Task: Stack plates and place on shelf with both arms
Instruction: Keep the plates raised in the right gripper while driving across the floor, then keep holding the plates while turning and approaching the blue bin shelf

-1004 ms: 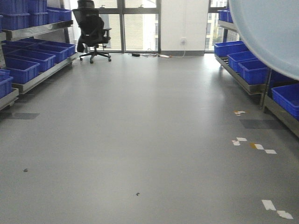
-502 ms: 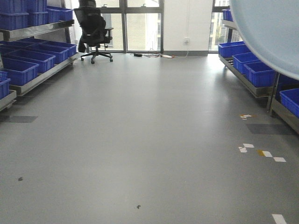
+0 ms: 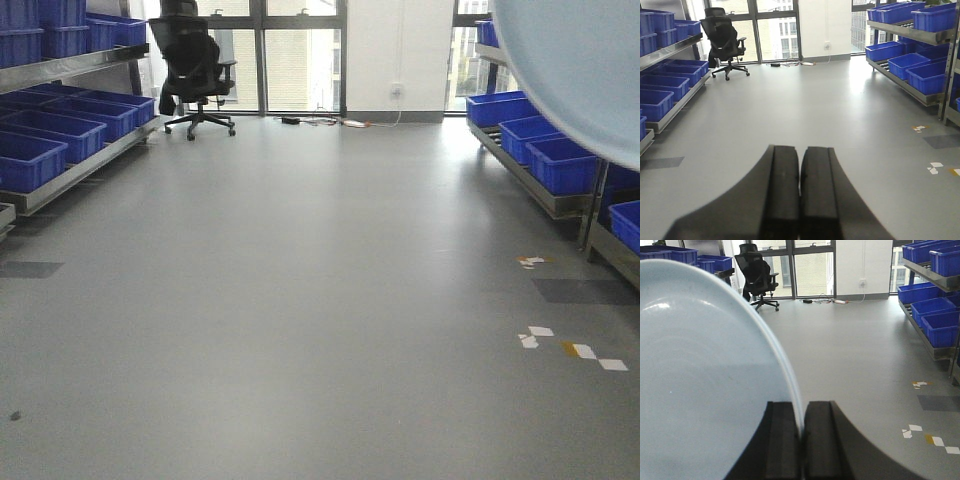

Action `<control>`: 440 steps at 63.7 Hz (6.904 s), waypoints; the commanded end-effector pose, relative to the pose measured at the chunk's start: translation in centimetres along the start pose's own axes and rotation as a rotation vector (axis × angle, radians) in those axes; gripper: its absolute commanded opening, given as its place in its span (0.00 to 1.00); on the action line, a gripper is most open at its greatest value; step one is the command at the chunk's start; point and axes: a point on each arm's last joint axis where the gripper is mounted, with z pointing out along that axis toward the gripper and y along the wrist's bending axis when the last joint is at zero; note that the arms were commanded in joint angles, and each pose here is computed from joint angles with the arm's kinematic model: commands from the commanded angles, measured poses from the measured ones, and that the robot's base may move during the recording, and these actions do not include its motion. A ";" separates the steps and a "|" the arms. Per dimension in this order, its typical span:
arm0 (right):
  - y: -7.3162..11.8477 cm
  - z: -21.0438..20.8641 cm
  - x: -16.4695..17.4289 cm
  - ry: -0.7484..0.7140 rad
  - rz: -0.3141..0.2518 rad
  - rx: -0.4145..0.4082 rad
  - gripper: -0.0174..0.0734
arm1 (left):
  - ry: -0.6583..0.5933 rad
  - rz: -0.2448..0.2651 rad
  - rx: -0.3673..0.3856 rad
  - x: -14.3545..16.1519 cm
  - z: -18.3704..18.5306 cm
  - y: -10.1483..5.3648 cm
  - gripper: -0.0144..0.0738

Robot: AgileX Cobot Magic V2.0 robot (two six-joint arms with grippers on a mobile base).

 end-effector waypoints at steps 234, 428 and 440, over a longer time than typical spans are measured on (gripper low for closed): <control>0.0 -0.1 -2.0 -0.131 -0.003 0.016 0.25 | -0.099 -0.014 -0.013 -1.6 -0.1 0.2 0.25; 0.0 -0.1 -2.0 -0.131 -0.003 0.016 0.25 | -0.099 -0.014 -0.013 -1.6 -0.1 0.2 0.25; 0.0 -0.1 -2.0 -0.131 -0.003 0.016 0.25 | -0.099 -0.014 -0.013 -1.6 -0.1 0.2 0.25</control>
